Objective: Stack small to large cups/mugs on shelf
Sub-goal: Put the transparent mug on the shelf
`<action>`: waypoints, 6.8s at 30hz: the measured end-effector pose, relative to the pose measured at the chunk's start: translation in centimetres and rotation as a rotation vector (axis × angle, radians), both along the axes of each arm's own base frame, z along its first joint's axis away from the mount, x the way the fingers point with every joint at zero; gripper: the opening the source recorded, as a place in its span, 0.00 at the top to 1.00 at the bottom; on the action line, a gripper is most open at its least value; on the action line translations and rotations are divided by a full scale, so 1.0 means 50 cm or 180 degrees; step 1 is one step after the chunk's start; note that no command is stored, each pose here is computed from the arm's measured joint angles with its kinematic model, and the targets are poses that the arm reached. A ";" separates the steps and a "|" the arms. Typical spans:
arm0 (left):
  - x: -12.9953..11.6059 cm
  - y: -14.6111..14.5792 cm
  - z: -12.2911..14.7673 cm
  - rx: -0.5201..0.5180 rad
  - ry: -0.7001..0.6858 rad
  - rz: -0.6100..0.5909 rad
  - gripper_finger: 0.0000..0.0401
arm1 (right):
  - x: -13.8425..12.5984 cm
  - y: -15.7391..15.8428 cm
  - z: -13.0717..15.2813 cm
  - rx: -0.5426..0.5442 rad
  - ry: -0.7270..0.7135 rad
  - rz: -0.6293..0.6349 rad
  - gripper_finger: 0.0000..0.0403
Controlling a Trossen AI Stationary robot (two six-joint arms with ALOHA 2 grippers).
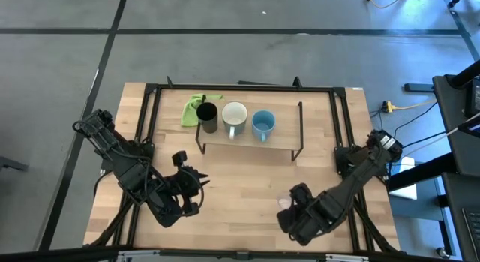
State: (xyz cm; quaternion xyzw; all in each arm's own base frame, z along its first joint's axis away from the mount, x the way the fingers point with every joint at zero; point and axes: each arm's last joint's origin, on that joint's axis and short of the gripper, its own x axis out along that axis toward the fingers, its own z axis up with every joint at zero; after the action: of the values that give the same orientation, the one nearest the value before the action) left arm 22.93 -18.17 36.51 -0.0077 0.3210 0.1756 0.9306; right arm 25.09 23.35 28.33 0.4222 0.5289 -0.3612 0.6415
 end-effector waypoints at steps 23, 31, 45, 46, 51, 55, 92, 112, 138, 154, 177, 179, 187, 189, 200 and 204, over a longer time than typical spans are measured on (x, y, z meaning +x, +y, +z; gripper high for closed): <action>-0.008 -0.010 -0.001 -0.0009 0.0117 -0.0192 0.85 | 0.010 -0.045 -0.053 -0.0298 0.0368 -0.0456 0.71; -0.008 -0.010 -0.002 -0.0007 0.0150 -0.0221 0.85 | -0.030 -0.104 -0.039 -0.0462 0.0057 -0.0674 0.71; -0.010 -0.010 -0.003 -0.0038 0.0208 -0.0252 0.85 | -0.124 -0.148 -0.053 0.0570 -0.0852 -0.0840 0.71; -0.010 -0.011 -0.003 -0.0042 0.0207 -0.0250 0.85 | -0.127 -0.143 -0.066 0.0522 -0.0759 -0.0859 0.71; -0.010 -0.010 -0.004 -0.0051 0.0205 -0.0243 0.85 | -0.126 -0.124 -0.078 0.0511 -0.0689 -0.0858 0.71; -0.007 -0.005 -0.004 -0.0039 0.0225 -0.0210 0.85 | -0.117 -0.116 -0.084 0.0527 -0.0657 -0.0852 0.71; 0.000 0.004 -0.004 -0.0057 0.0236 -0.0154 0.85 | -0.063 -0.097 -0.146 0.0417 -0.0570 -0.0732 0.71; 0.001 0.004 -0.004 -0.0055 0.0224 -0.0147 0.85 | -0.049 -0.098 -0.161 0.0381 -0.0520 -0.0692 0.71; 0.000 0.005 -0.004 -0.0028 0.0220 -0.0133 0.85 | -0.044 -0.109 -0.162 0.0314 -0.0485 -0.0576 0.88; -0.001 0.006 -0.005 -0.0002 0.0248 -0.0134 0.85 | -0.045 -0.109 -0.162 0.0314 -0.0485 -0.0578 0.92; -0.001 0.006 -0.005 -0.0004 0.0247 -0.0134 0.85 | -0.019 -0.221 0.117 -0.0703 -0.0177 -0.0336 0.92; -0.001 0.006 -0.005 -0.0004 0.0247 -0.0134 0.85 | -0.016 -0.239 0.129 -0.0751 -0.0134 -0.0351 0.92; 0.000 0.005 -0.004 -0.0027 0.0220 -0.0134 0.85 | -0.003 -0.324 0.153 -0.0851 -0.0170 -0.0407 0.92; -0.001 0.004 -0.004 -0.0038 0.0216 -0.0133 0.85 | -0.006 -0.342 0.161 -0.0856 -0.0197 -0.0453 0.92; -0.018 -0.016 -0.003 -0.0054 0.0095 -0.0127 0.85 | -0.012 -0.319 0.161 -0.0711 -0.0201 -0.0330 0.98; -0.019 -0.017 -0.002 -0.0036 0.0020 -0.0067 0.85 | -0.012 -0.299 0.157 -0.0714 -0.0311 -0.0282 0.97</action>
State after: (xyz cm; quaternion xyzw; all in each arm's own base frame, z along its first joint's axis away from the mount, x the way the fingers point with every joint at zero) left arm 21.99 -19.00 36.42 -0.0090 0.3250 0.1639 0.9314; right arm 24.51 8.38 36.19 0.3879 0.4341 -0.4250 0.6931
